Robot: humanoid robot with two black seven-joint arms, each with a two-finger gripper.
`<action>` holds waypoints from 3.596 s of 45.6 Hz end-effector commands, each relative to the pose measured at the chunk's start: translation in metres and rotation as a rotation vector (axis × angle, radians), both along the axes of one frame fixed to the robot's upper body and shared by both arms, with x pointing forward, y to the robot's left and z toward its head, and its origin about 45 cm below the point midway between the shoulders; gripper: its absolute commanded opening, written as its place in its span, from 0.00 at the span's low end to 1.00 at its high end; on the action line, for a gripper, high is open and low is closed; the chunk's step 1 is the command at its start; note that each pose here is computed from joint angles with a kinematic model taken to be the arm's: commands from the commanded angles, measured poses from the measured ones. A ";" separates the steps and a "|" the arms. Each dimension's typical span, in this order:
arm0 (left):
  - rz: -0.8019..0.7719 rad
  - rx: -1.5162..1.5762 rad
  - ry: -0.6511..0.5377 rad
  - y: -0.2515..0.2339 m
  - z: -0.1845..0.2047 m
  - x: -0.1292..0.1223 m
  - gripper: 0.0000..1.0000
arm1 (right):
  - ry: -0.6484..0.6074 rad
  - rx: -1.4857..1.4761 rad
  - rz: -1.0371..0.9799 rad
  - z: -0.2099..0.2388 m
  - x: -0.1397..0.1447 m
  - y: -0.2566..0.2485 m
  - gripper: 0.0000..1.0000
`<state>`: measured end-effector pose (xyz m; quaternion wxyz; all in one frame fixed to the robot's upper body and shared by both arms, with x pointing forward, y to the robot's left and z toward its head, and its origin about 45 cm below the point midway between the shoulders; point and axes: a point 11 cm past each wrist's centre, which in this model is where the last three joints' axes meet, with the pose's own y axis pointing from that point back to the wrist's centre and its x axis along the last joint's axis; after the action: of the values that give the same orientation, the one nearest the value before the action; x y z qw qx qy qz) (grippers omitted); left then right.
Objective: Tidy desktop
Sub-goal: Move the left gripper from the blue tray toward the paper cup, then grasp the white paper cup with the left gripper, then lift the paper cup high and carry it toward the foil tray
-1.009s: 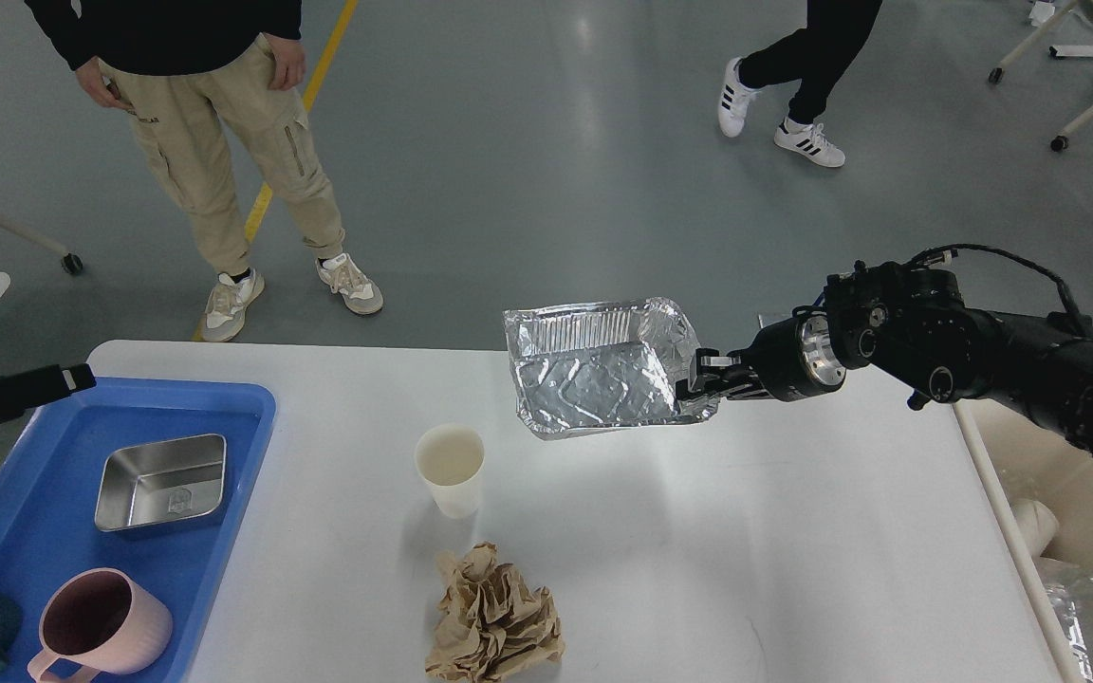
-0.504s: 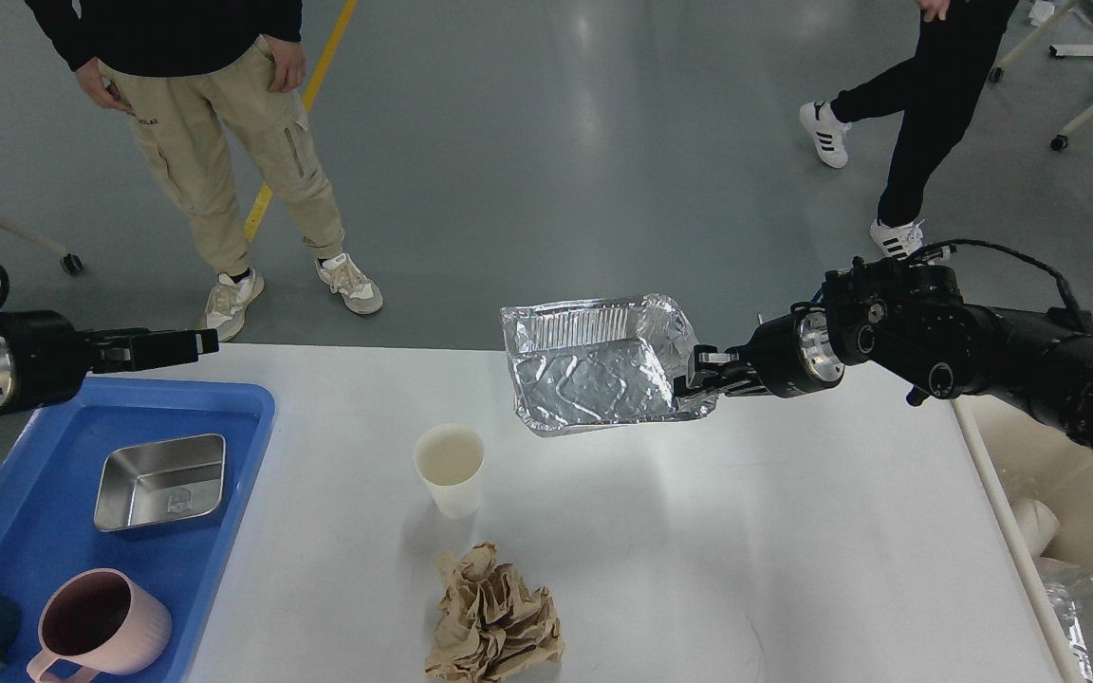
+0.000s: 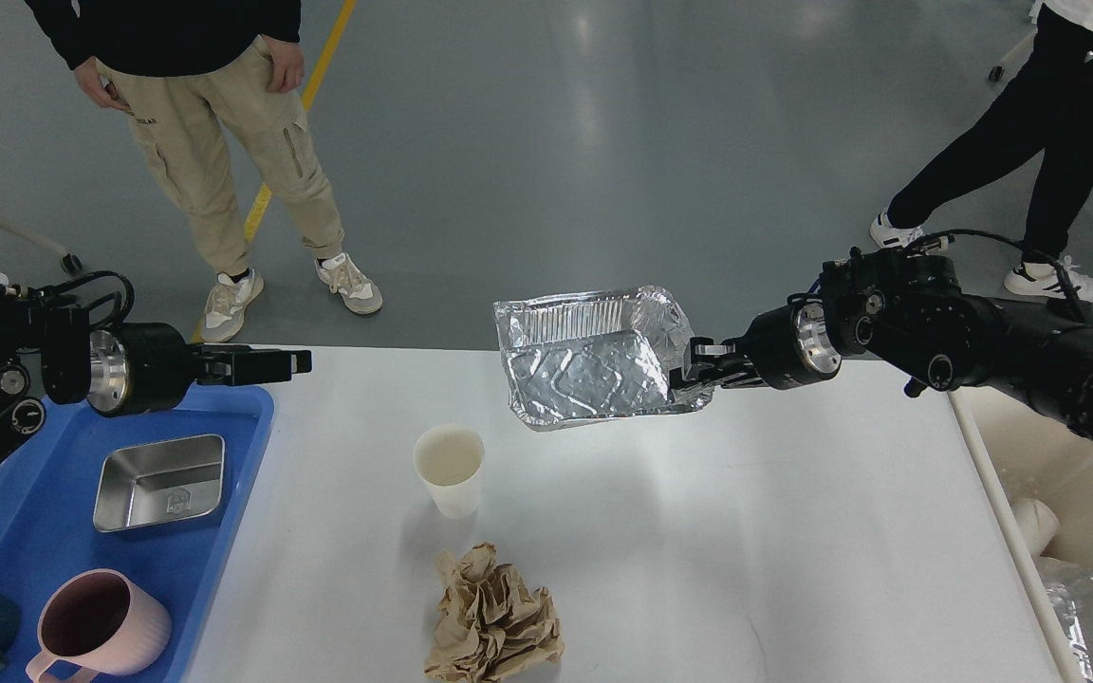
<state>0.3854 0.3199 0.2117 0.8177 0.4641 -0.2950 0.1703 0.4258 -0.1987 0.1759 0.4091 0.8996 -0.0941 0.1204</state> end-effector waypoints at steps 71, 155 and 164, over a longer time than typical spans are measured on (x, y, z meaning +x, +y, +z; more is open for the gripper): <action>-0.367 0.228 0.093 -0.112 -0.082 0.006 0.91 | -0.016 0.034 -0.011 0.012 -0.001 -0.007 0.00; -0.492 0.107 0.070 -0.024 0.006 -0.039 0.01 | -0.017 0.022 -0.047 0.008 -0.002 -0.023 0.00; -0.412 -0.028 -0.028 -0.011 0.067 -0.044 0.02 | -0.012 0.018 -0.045 0.006 -0.003 -0.022 0.00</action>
<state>0.3434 0.3010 0.2457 0.8289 0.4040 -0.3855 -0.0331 0.4231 -0.2208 0.1831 0.4023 0.9003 -0.1190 0.1165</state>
